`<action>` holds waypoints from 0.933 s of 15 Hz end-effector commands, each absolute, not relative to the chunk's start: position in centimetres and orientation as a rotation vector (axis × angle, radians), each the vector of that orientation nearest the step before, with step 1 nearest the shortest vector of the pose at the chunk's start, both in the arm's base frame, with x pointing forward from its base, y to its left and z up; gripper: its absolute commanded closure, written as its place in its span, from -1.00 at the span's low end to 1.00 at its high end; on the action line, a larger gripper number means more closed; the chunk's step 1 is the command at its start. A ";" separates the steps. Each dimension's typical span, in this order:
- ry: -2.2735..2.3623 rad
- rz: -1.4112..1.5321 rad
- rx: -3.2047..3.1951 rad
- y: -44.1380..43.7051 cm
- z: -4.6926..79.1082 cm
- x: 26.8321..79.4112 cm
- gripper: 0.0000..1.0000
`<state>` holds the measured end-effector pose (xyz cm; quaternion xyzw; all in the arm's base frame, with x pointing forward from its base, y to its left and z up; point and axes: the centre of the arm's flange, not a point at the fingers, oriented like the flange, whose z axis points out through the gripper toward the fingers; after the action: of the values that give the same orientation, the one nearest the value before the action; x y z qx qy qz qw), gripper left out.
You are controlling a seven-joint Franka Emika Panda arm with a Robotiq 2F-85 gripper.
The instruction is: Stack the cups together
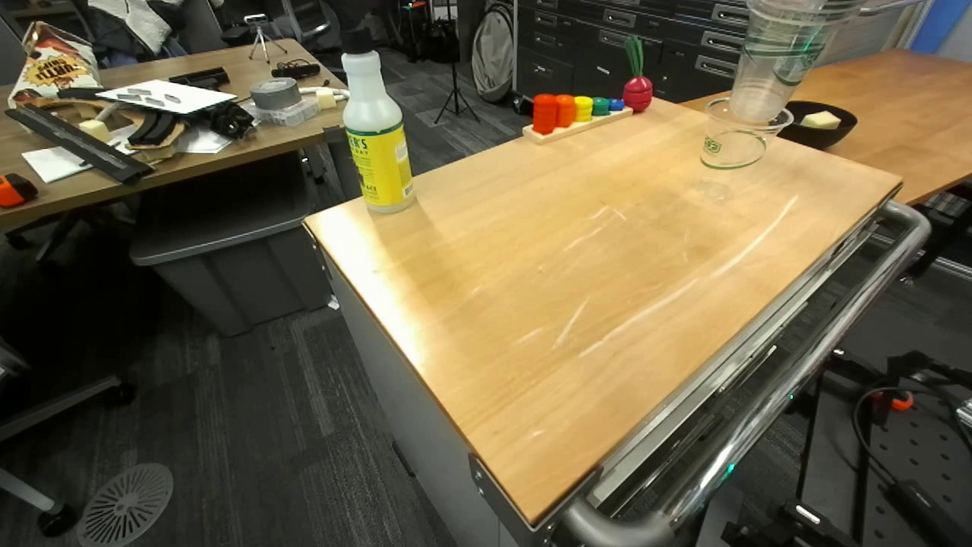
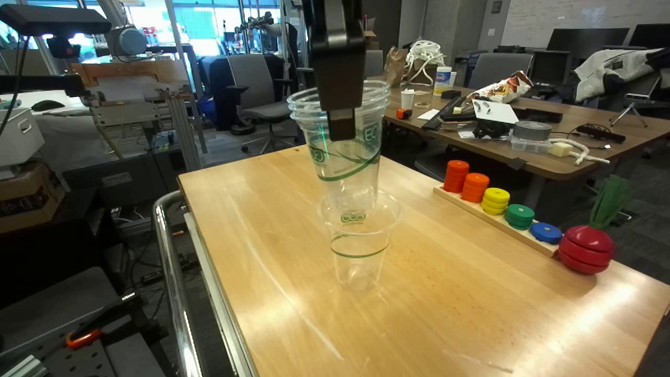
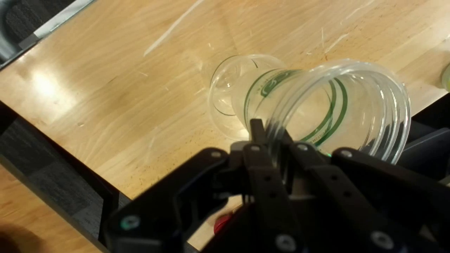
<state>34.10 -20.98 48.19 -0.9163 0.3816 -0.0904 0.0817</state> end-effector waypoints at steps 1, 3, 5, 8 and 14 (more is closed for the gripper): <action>1.135 -0.267 -2.722 -22.2 47.7 34.4 0.96; 1.143 -0.253 -2.714 -22.7 47.3 34.6 0.96; 1.154 -0.236 -2.709 -23.3 46.8 35.0 0.96; 1.171 -0.208 -2.680 -24.2 46.1 35.7 0.96; 1.211 -0.191 -2.625 -25.6 45.2 35.9 0.74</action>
<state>35.53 -24.42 44.79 -0.9005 0.4159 -0.0547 0.1146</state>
